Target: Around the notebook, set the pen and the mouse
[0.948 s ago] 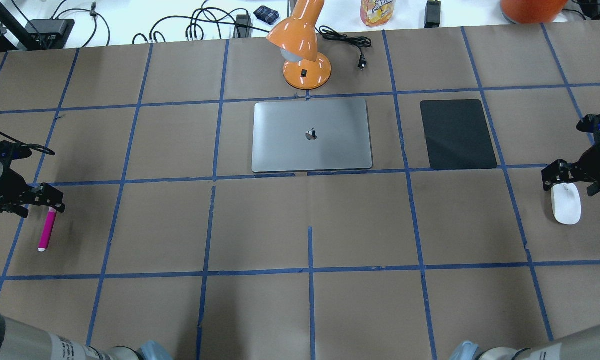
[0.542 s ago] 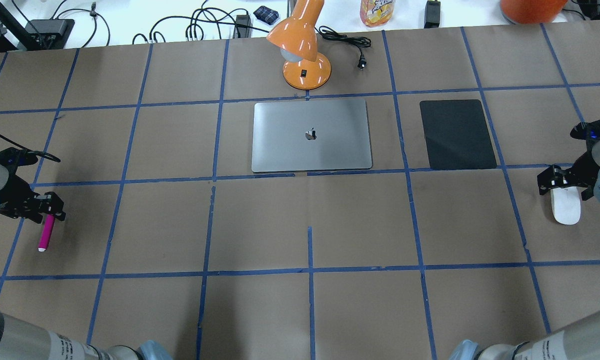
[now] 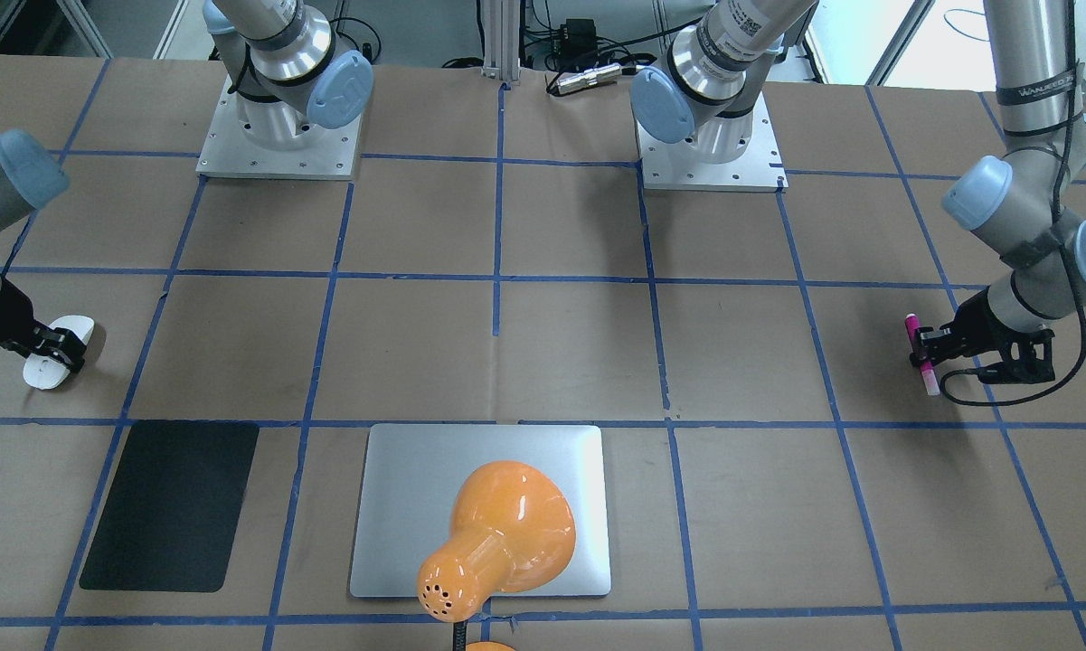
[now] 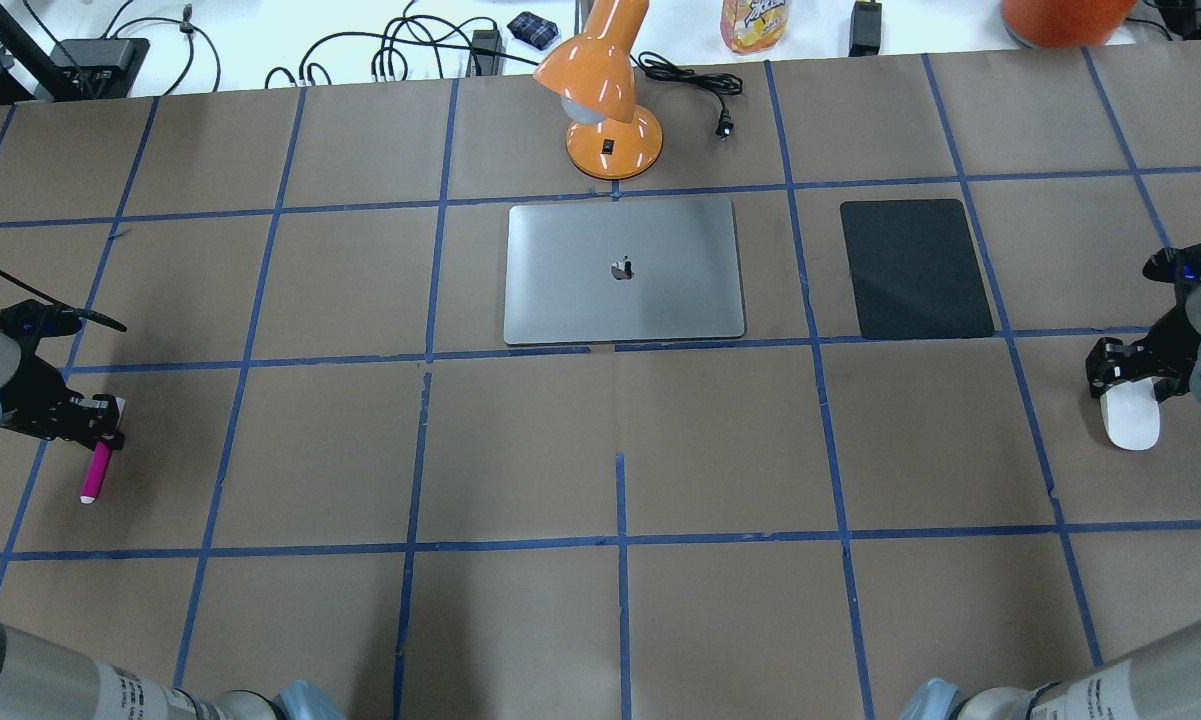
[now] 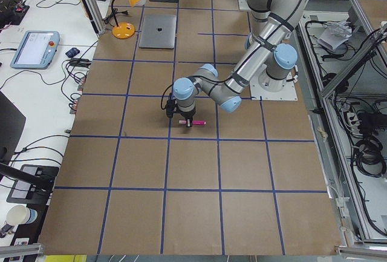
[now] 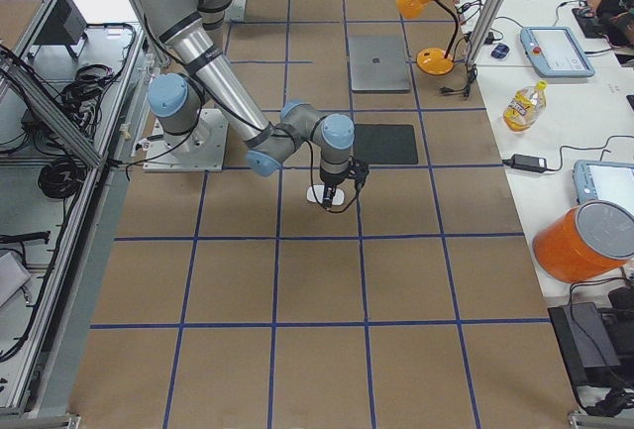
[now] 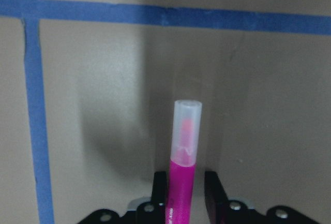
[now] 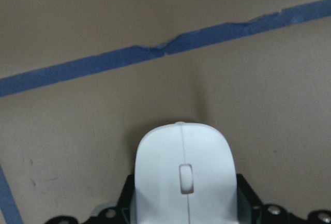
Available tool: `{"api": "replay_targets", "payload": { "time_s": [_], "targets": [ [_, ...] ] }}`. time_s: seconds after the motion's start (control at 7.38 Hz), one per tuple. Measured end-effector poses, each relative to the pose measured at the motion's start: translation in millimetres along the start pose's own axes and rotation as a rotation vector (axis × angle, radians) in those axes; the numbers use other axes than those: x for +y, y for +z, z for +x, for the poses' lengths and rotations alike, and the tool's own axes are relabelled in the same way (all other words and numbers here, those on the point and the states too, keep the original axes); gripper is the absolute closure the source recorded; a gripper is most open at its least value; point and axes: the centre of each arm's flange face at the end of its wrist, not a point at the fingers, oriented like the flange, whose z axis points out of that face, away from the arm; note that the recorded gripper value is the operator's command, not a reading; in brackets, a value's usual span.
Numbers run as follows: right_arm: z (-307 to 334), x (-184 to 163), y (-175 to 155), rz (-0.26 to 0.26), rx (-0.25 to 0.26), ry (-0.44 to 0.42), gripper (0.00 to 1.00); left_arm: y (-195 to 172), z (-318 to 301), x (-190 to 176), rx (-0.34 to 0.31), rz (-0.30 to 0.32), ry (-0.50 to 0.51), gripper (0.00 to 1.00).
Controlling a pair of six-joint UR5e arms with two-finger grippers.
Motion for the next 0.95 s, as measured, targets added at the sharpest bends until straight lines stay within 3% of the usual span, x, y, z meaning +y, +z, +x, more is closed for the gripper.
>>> {"api": "replay_targets", "payload": {
  "time_s": [0.41,0.68,0.95],
  "targets": [
    [-2.6,-25.9,-32.3,0.055,0.01,-0.012,0.54,-15.2,0.4,-0.5,-0.023,0.006,0.004,1.0],
    [-55.3,-76.0,-73.3,0.065,-0.002,-0.128,0.54,-37.3,16.8,1.6,-0.042,0.0,-0.019,1.0],
    [-138.8,-115.6,-85.2,0.075,-0.027,-0.232,0.53,-63.6,69.0,-1.2,-0.046,-0.017,-0.063,1.0]
  ]
}}
